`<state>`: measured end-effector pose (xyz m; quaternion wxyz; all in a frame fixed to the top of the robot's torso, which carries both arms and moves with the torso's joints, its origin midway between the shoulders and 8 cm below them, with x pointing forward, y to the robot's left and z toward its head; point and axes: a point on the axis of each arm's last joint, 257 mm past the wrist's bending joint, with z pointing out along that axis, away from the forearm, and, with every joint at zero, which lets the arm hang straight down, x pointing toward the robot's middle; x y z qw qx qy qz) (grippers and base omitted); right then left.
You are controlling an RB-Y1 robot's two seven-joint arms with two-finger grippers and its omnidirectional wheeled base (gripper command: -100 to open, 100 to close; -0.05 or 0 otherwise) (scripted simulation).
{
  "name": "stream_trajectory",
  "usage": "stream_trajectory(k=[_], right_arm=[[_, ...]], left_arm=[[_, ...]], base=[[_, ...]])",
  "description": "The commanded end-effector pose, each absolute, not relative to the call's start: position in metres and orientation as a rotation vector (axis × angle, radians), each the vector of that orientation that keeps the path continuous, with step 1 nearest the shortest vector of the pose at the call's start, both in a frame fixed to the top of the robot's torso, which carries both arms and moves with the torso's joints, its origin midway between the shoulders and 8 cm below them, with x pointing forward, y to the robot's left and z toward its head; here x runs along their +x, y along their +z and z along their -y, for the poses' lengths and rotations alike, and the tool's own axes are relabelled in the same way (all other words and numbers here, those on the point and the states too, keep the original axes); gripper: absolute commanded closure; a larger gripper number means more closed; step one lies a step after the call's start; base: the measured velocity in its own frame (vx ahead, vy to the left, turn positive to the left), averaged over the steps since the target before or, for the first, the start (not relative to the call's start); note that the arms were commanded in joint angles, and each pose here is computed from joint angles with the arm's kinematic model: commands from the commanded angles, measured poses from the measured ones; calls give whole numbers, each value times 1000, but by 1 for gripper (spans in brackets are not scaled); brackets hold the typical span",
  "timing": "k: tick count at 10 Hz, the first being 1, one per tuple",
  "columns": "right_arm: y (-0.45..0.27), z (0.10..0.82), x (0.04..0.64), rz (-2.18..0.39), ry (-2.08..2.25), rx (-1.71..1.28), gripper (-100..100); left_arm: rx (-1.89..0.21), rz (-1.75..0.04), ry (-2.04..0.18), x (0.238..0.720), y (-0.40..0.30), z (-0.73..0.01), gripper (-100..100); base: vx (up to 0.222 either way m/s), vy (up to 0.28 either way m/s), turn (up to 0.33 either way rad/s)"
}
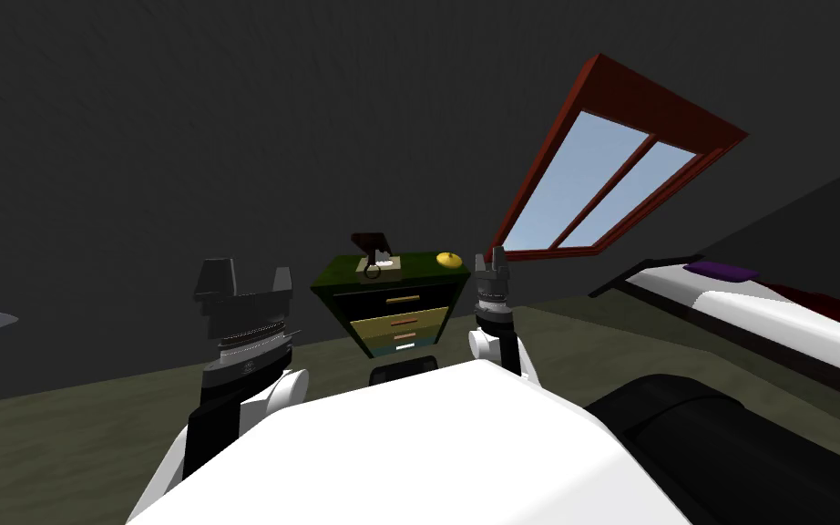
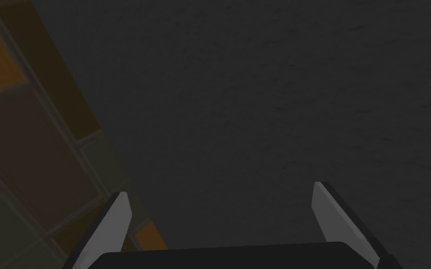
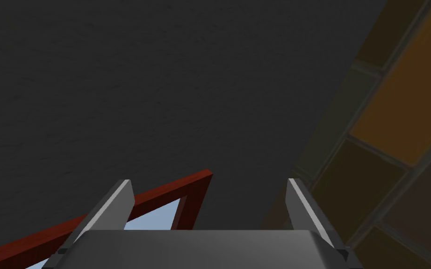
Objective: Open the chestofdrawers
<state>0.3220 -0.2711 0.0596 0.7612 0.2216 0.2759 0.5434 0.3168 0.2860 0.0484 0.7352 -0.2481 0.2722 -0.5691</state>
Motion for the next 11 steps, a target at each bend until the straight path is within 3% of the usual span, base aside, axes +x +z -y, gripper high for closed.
stream_trajectory(k=[1,9,10,11], right_arm=[[60,271,322,-600,1182,482,0],[60,271,322,-600,1183,482,0],[58,266,324,-639,1169,445,-100],[57,262,326,-667,1154,418,-100]], left_arm=[[-545,-598,-1251,317,48,-286,0],[-545,-598,-1251,317,49,-286,0],[-545,-598,-1251,317,49,-286,0],[-545,-598,-1251,317,48,-286,0]], base=[[0,0,0],[0,0,0],[6,16,-14],[2,31,-24]])
